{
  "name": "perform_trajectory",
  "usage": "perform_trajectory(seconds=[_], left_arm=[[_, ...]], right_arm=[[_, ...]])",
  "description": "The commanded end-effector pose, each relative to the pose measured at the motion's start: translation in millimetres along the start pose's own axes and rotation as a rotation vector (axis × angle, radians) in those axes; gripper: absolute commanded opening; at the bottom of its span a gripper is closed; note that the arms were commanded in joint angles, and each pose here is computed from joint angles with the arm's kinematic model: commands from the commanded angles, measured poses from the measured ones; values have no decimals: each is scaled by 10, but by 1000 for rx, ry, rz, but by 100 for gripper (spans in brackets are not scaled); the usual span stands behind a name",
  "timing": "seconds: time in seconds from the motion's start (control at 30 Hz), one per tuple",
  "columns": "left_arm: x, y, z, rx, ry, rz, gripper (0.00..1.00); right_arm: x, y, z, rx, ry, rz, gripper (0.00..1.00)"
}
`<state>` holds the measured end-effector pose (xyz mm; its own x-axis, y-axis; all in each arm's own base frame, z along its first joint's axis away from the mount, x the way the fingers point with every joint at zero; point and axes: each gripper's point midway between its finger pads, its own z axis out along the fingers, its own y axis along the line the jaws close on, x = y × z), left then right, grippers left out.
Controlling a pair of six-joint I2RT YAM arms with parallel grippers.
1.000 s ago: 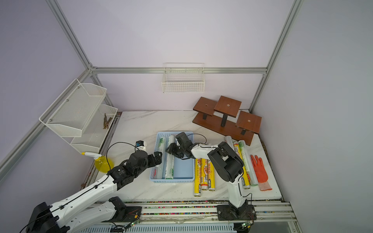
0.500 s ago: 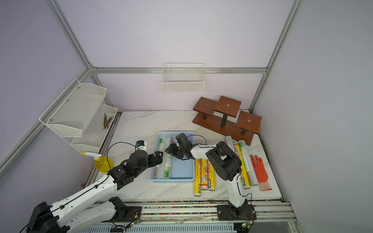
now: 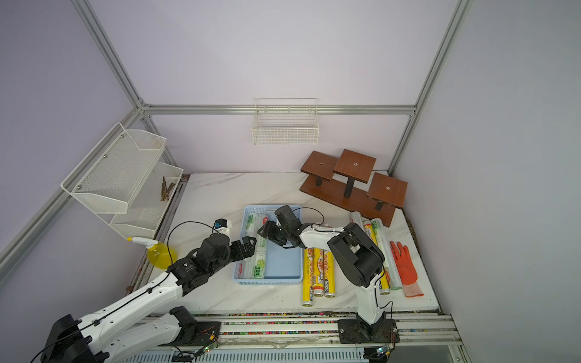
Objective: Put the plastic wrap into the basket
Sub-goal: Place the plastic wrap in the basket, then pick up the plastic wrap from the center of the board.
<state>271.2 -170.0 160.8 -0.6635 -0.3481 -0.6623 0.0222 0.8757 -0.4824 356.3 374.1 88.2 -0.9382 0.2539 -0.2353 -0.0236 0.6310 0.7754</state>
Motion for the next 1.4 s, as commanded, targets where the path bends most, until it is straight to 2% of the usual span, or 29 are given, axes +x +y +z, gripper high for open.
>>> perform_trajectory(seconds=[0.0, 0.13, 0.23, 0.27, 0.4, 0.5, 0.67, 0.77, 0.87, 1.03, 1.2, 1.37], left_arm=[[-212, -272, -90, 94, -38, 3, 100], [-265, -513, -95, 176, -28, 6, 100], [-256, -761, -53, 221, -9, 41, 100], [-246, -862, -31, 230, -2, 62, 100], [-138, -1266, 125, 265, 41, 136, 100], [3, -1635, 266, 314, 84, 187, 100], [367, -2141, 581, 360, 179, 272, 100], [502, -2429, 655, 404, 207, 299, 100], [632, -2641, 722, 427, 236, 326, 100], [841, -2794, 843, 428, 289, 355, 100], [939, -2900, 867, 444, 305, 362, 100], [937, -2899, 857, 444, 303, 364, 100]], right_arm=[[-137, 138, -302, 21, -73, -79, 64], [-373, 100, -819, 125, -214, -175, 64], [-629, -59, -1440, 289, -407, -193, 64], [-708, -164, -1660, 356, -483, -196, 70], [-874, -501, -2477, 539, -730, -235, 75], [-901, -885, -2884, 603, -807, -186, 78], [-852, -1676, -3255, 720, -797, -53, 77], [-786, -2102, -3343, 774, -742, 38, 76], [-723, -2395, -3387, 772, -694, 119, 75], [-668, -2575, -3297, 765, -610, 159, 73], [-653, -2576, -3010, 691, -470, 139, 70], [-624, -2759, -2970, 761, -431, 170, 68]])
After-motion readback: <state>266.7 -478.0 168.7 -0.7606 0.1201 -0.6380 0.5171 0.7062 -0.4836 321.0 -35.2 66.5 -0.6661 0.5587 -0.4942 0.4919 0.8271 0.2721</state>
